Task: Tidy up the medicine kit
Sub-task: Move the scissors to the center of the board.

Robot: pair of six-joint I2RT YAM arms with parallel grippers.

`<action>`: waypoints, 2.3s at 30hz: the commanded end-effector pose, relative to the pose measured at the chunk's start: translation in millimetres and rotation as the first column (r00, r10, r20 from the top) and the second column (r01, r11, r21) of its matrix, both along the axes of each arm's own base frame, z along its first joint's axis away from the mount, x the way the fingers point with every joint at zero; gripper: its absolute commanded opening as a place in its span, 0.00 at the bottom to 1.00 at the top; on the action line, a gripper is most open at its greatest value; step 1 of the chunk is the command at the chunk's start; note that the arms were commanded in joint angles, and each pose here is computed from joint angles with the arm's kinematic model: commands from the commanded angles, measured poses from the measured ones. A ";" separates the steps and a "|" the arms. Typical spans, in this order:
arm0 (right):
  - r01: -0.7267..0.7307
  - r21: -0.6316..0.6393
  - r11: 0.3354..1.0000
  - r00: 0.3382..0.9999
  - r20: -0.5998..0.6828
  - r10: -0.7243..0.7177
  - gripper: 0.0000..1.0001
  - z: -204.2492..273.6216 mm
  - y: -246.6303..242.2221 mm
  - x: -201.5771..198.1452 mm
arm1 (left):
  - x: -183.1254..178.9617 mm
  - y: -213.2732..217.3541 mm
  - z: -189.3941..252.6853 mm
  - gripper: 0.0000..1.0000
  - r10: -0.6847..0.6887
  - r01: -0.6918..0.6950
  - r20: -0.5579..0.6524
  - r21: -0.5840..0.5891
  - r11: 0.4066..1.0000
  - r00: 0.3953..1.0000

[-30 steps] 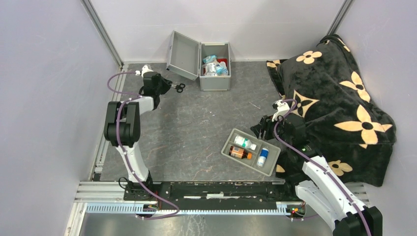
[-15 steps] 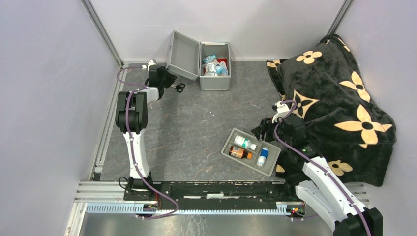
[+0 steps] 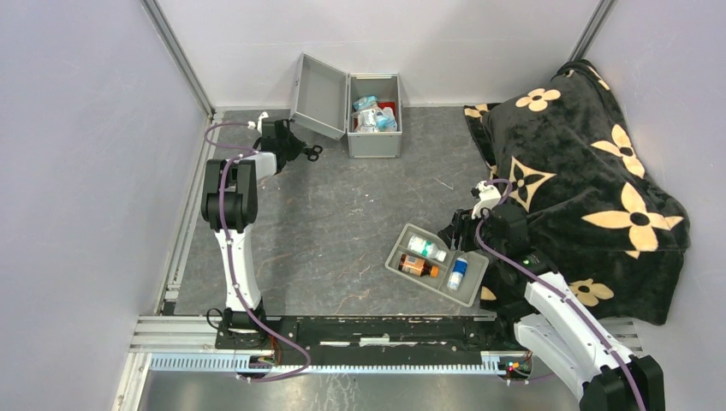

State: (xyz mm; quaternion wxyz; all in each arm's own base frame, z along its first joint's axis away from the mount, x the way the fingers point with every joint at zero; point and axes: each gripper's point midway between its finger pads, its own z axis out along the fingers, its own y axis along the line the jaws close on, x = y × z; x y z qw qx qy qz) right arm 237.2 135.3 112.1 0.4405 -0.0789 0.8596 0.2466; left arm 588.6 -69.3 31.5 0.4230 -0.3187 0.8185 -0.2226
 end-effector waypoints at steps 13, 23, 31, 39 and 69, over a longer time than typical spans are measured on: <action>-0.003 0.005 1.000 1.000 0.024 0.003 0.60 3.3 1.2 1.9 | -30.8 12.5 -13.2 0.02 0.013 -0.006 -0.084 0.079 0.997 0.996; -0.001 0.028 1.000 0.999 0.036 0.000 0.60 11.8 1.6 -2.0 | -91.9 30.9 -11.0 0.02 0.074 -0.056 -0.122 0.145 0.988 0.990; 0.003 0.019 1.000 0.999 0.037 -0.004 0.60 11.7 -0.9 -5.1 | -80.5 23.2 51.7 0.02 -0.090 0.088 -0.003 0.243 0.966 0.996; -0.004 0.025 1.000 1.000 0.020 0.003 0.61 5.4 1.0 -6.5 | -67.5 34.8 101.0 0.29 -0.197 0.150 0.063 0.440 0.886 0.978; -0.037 0.007 0.999 0.999 -0.014 0.037 0.63 -5.3 -0.7 -22.4 | -59.8 52.1 -14.0 0.53 -0.256 0.362 -0.263 0.548 0.754 0.930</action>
